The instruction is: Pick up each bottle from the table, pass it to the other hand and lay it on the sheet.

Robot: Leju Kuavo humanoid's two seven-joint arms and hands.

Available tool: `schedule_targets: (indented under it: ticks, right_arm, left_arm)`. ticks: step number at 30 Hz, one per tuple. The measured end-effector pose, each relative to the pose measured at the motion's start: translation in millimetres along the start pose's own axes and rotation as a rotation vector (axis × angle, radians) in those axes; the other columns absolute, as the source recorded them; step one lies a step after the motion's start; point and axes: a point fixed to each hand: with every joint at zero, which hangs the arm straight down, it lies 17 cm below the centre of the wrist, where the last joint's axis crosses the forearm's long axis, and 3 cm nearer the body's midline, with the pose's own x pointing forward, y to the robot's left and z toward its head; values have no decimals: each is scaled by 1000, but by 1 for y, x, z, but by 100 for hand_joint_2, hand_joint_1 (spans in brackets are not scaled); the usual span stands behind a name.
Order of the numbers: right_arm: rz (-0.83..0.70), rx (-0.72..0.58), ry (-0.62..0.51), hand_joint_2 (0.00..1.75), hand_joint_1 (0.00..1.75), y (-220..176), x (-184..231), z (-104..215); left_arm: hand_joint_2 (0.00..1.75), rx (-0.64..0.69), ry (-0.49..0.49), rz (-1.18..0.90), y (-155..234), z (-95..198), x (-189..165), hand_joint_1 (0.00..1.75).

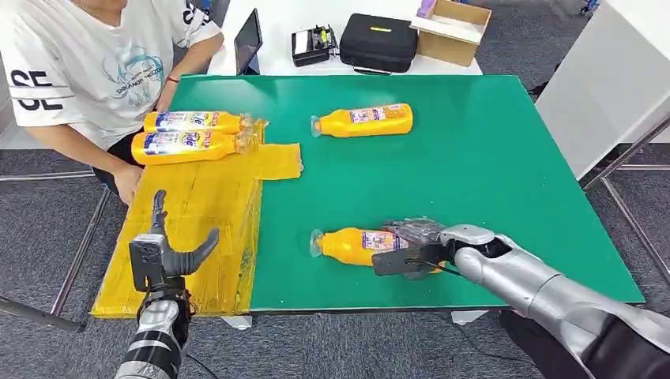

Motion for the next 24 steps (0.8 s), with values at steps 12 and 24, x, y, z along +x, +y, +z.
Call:
schedule_targets:
  ticks: [12, 24]
  right_arm:
    - [-5, -151, -29, 175, 175, -23, 21, -18]
    - [-410, -1380, -276, 175, 175, -211, 153, 106]
  left_arm:
    - [175, -4, 5, -3, 0, 3, -2, 0]
    - [175, 4, 30, 67, 7, 25, 3, 0]
